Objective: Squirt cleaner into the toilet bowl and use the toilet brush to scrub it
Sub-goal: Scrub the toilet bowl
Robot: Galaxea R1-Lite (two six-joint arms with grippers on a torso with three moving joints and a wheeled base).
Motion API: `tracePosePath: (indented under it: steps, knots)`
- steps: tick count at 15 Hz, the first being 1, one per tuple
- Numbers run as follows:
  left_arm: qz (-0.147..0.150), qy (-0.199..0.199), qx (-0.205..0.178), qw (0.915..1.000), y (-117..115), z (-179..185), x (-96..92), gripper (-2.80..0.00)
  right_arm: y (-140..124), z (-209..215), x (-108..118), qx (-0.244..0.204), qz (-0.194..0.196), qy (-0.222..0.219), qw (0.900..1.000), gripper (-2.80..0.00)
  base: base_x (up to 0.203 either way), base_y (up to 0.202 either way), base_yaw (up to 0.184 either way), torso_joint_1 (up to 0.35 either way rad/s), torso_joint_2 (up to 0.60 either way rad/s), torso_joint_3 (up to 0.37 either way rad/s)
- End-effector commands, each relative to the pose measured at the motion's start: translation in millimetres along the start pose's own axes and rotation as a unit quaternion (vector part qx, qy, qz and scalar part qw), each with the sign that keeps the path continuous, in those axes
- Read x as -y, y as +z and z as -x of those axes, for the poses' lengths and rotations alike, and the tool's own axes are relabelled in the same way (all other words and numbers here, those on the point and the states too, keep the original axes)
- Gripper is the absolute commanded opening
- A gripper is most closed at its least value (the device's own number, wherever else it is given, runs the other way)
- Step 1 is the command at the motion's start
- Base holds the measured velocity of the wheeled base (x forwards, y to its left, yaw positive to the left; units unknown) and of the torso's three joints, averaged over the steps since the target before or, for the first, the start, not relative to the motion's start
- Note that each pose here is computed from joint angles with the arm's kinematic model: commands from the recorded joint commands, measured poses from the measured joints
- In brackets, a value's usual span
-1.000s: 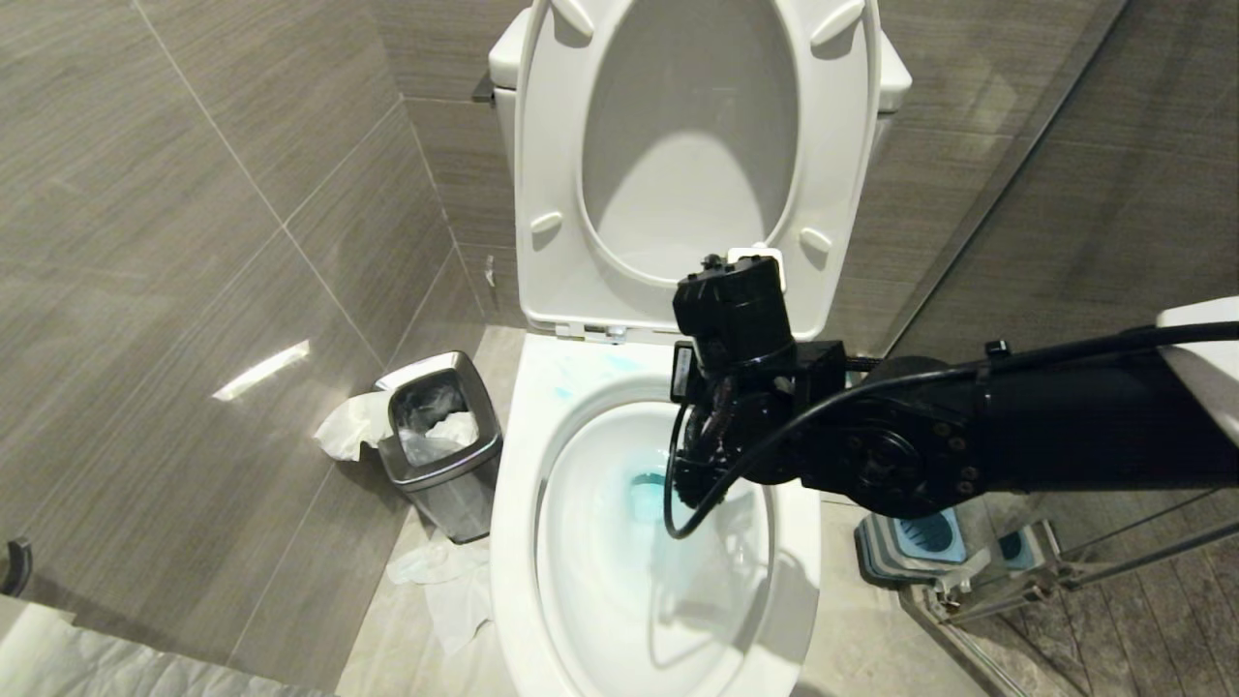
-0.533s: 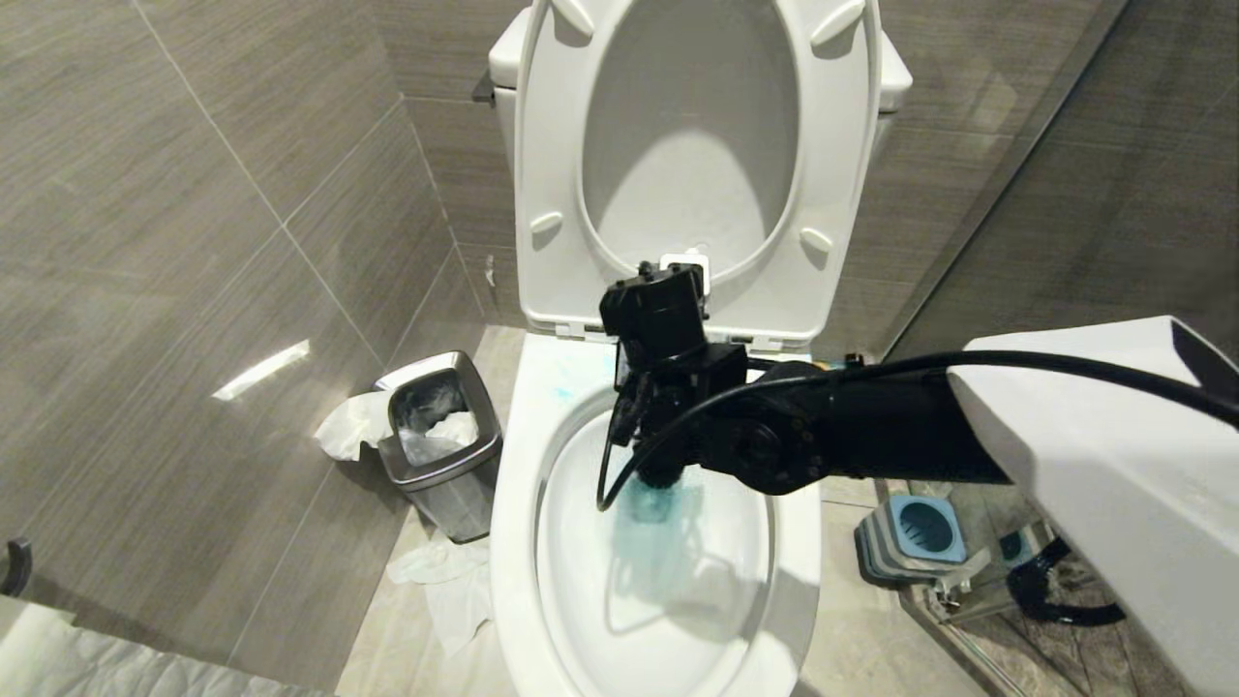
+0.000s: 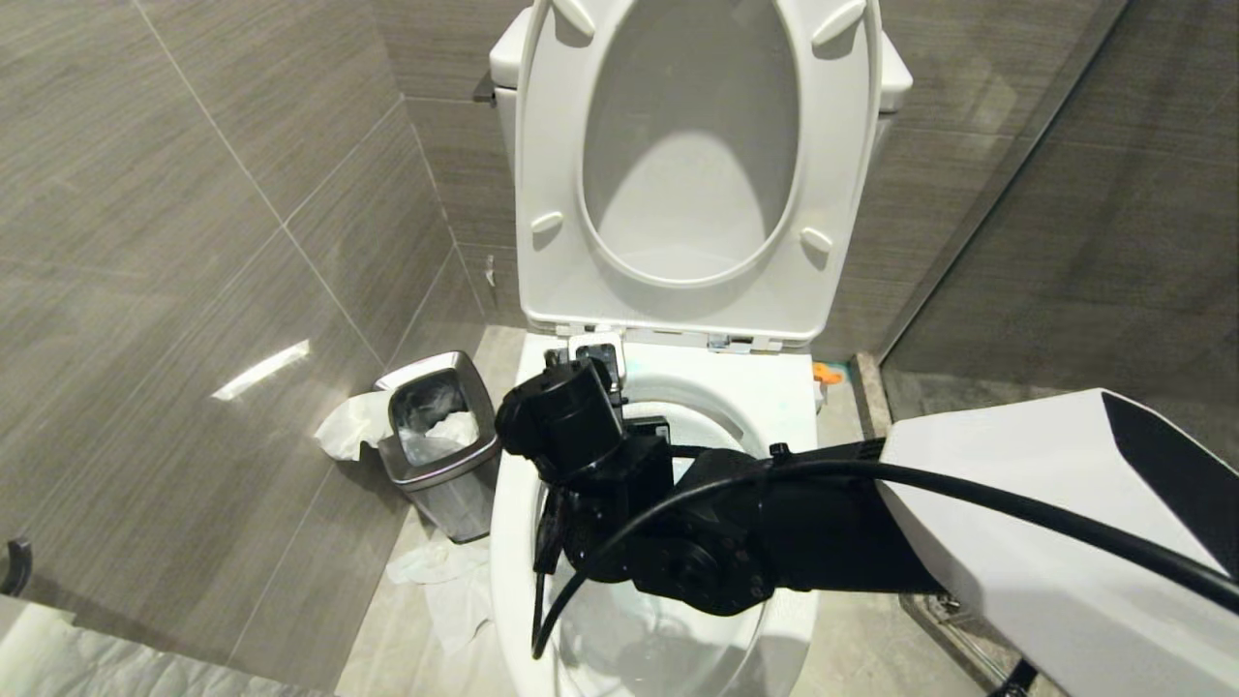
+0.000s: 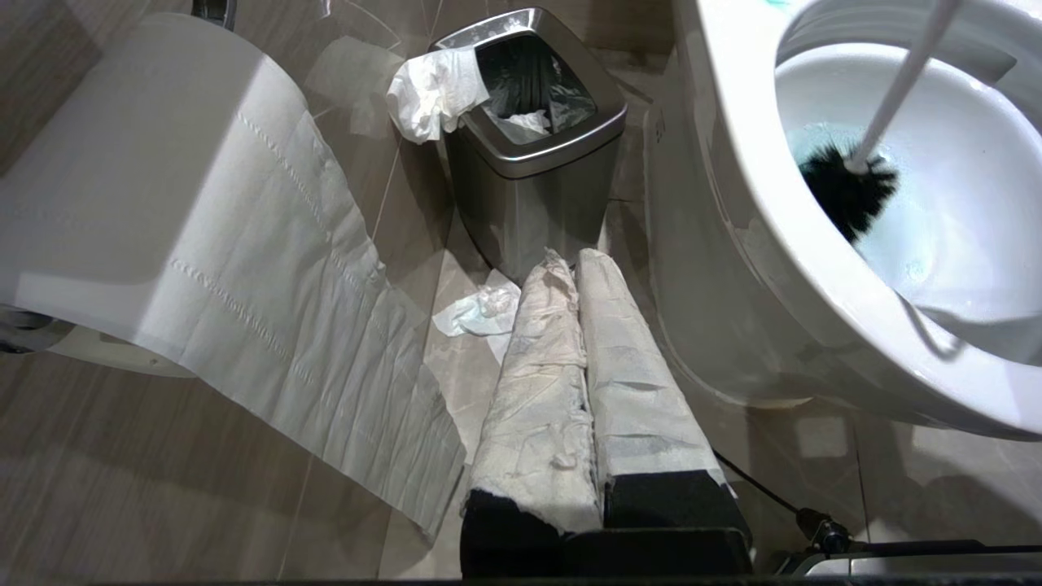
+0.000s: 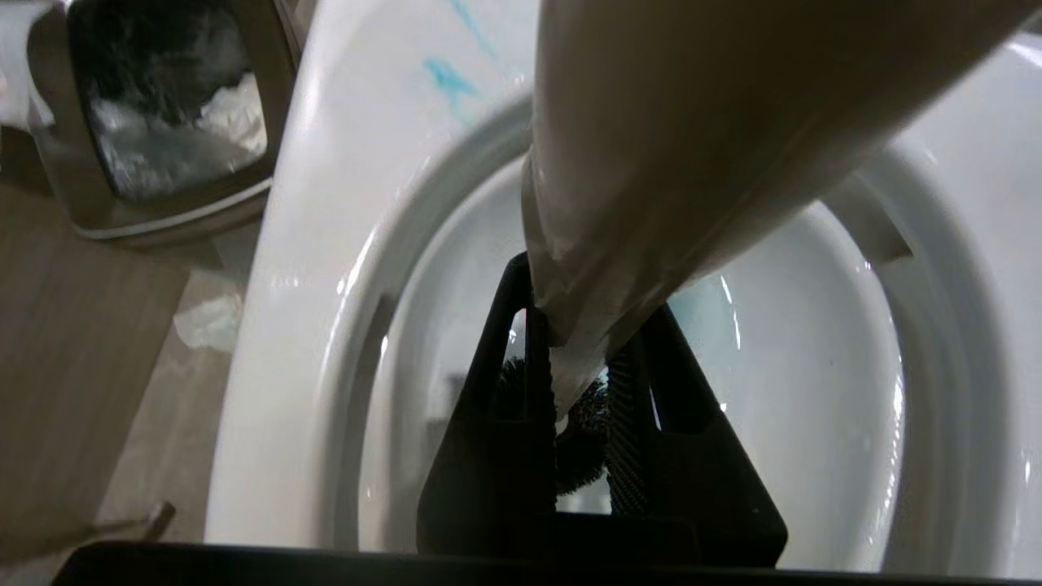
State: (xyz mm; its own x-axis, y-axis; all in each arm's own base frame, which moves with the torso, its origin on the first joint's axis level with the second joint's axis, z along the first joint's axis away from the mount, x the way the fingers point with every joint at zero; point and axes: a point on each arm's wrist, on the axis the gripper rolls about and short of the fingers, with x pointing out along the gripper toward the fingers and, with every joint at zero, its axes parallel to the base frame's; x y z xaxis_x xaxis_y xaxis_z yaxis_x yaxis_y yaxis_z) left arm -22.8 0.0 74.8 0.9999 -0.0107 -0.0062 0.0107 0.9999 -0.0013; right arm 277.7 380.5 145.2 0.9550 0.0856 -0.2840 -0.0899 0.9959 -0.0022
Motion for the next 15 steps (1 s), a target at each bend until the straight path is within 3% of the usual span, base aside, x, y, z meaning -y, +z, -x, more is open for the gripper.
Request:
tracePosePath:
  steps: [1,5,15]
  knots:
    - [0.0,0.0,-0.002,1.0,-0.4,-0.2,0.0,-2.8,-3.7,26.2,5.5,-0.011,0.012,0.012,1.0,-2.8,0.0,0.0,0.0,0.0,0.0,0.0]
    - [0.0,0.0,-0.002,1.0,-0.5,-0.2,0.0,-2.8,-22.2,57.4,10.7,-0.034,0.023,0.03,0.999,-2.8,0.0,0.0,0.0,0.0,0.0,0.0]
    - [0.0,0.0,-0.002,1.0,-0.4,-0.2,0.0,-2.8,-13.3,4.0,-32.1,0.005,-0.014,0.016,1.0,-2.8,0.0,0.0,0.0,0.0,0.0,0.0]
